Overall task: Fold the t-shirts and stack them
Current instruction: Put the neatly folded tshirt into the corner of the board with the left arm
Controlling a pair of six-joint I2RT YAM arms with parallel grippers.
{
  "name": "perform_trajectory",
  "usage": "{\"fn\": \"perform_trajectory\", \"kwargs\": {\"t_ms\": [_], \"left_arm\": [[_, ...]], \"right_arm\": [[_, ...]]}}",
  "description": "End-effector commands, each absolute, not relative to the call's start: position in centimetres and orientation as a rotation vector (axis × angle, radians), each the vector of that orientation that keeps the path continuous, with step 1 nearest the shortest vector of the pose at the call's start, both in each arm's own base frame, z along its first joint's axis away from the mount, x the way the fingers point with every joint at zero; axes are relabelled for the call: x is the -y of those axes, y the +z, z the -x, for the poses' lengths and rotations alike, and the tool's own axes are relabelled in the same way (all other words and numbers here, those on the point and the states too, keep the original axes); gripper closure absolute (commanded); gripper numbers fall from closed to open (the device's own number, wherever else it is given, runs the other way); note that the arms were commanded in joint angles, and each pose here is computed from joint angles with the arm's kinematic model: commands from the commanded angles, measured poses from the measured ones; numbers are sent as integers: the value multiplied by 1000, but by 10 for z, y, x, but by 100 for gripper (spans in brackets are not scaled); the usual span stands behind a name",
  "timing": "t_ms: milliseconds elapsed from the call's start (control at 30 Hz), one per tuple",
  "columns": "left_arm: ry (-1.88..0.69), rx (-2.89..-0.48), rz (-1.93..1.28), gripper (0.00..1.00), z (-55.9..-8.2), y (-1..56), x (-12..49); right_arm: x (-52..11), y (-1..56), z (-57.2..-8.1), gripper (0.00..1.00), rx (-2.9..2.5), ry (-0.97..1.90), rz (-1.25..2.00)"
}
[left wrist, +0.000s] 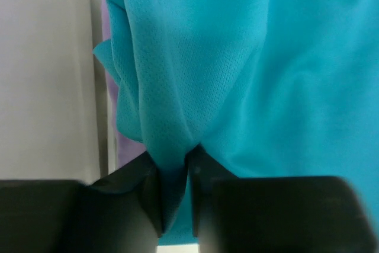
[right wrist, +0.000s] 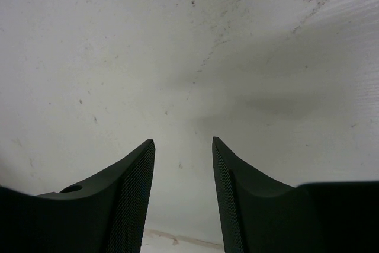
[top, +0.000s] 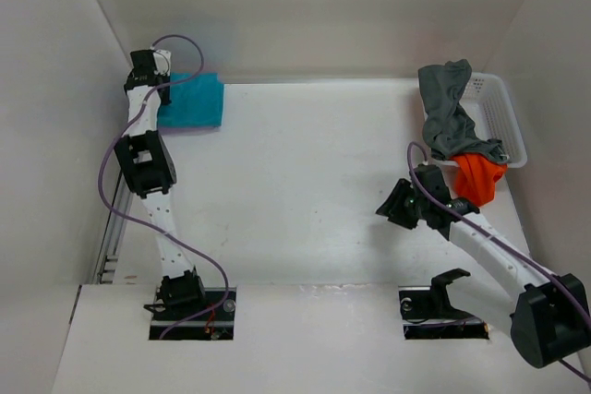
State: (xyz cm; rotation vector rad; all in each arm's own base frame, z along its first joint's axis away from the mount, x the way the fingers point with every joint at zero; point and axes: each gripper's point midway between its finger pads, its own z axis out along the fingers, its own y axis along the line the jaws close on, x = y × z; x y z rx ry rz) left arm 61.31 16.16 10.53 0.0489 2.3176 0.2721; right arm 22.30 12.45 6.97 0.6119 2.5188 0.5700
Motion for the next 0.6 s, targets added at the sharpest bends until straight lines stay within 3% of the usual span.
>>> {"fn": "perform_trajectory", "kwargs": {"t_ms": [0, 233, 300, 333, 433, 567], "left_arm": [[393, -2207, 22, 80, -623, 142, -200], [568, -2132, 26, 47, -614, 181, -225], [602, -2109, 10, 45, -610, 195, -223], [636, -2071, -66, 41, -596, 222, -199], [595, -2063, -127, 38, -585, 231, -170], [341, -2103, -330, 32, -558, 215, -80]], "right_arm": [[-128, 86, -234, 51, -2486, 597, -598], [-130, 111, -255, 50, -2440, 554, -524], [-129, 124, -266, 50, -2415, 528, -492], [-120, 160, -296, 50, -2361, 404, -395], [-100, 182, -317, 49, -2312, 272, -372], [-23, 229, -351, 45, -2137, -34, -496]]}}
